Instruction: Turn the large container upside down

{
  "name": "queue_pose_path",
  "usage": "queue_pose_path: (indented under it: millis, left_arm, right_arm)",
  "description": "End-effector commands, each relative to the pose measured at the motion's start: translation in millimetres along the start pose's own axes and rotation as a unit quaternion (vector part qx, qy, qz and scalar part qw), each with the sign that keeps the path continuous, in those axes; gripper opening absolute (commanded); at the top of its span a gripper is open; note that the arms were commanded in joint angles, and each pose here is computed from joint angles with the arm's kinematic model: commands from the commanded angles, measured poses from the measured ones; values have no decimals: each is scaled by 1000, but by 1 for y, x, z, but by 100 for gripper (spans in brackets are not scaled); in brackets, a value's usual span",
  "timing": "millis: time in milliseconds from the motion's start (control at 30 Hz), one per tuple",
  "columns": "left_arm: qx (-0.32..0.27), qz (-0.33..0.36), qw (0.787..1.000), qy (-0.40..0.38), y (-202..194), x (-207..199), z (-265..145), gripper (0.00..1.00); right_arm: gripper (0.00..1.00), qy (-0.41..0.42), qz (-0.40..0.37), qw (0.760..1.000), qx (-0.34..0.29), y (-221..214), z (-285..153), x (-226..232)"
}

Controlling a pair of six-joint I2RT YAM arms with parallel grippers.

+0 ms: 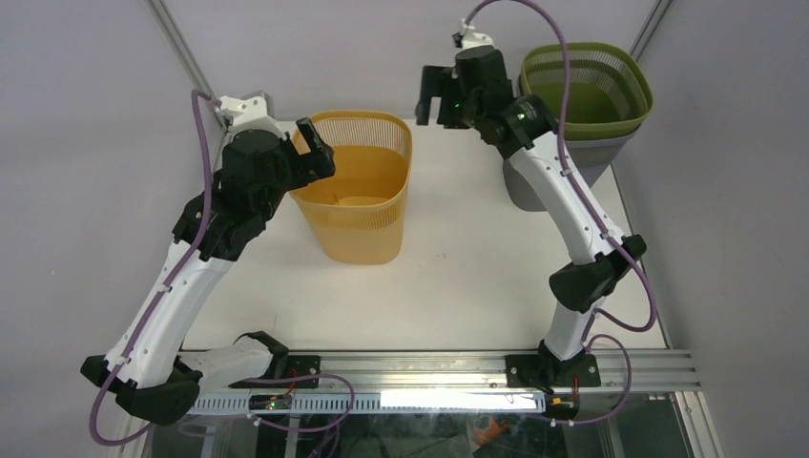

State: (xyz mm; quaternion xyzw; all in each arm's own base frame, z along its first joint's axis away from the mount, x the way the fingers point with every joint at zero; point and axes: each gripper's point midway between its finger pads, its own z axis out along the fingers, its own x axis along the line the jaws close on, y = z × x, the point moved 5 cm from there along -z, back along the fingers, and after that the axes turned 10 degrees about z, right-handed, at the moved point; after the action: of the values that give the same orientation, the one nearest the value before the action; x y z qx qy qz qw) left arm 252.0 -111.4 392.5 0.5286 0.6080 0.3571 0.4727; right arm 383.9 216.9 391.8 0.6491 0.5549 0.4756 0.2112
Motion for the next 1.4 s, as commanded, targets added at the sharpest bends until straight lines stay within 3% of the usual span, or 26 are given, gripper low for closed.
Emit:
queue_pose_path:
  millis: [0,267,467,633,767,1167,1367]
  left_arm:
    - [-22,47,994,-96,36,-28,-6,99]
    - [53,96,978,-176,23,-98,10,99]
    - [107,113,974,-167,-20,-136,40,98]
    - [127,139,970,-156,-48,-162,49,92]
    - [132,154,970,-134,-59,-165,58,75]
    - [116,175,968,-140,-48,-176,67,0]
    - [89,124,966,-207,-3,-178,57,0]
  right_arm:
    - [91,50,-17,998,16,-8,-41,24]
    - [95,-32,22,999,-29,0,-75,-30]
    - [96,-68,80,988,-110,22,-116,-76]
    - [97,-76,95,986,-115,20,-119,-91]
    - [97,-68,101,988,-95,13,-111,-89]
    - [98,-51,110,990,-73,4,-103,-85]
    - [97,-49,105,990,-85,9,-112,-86]
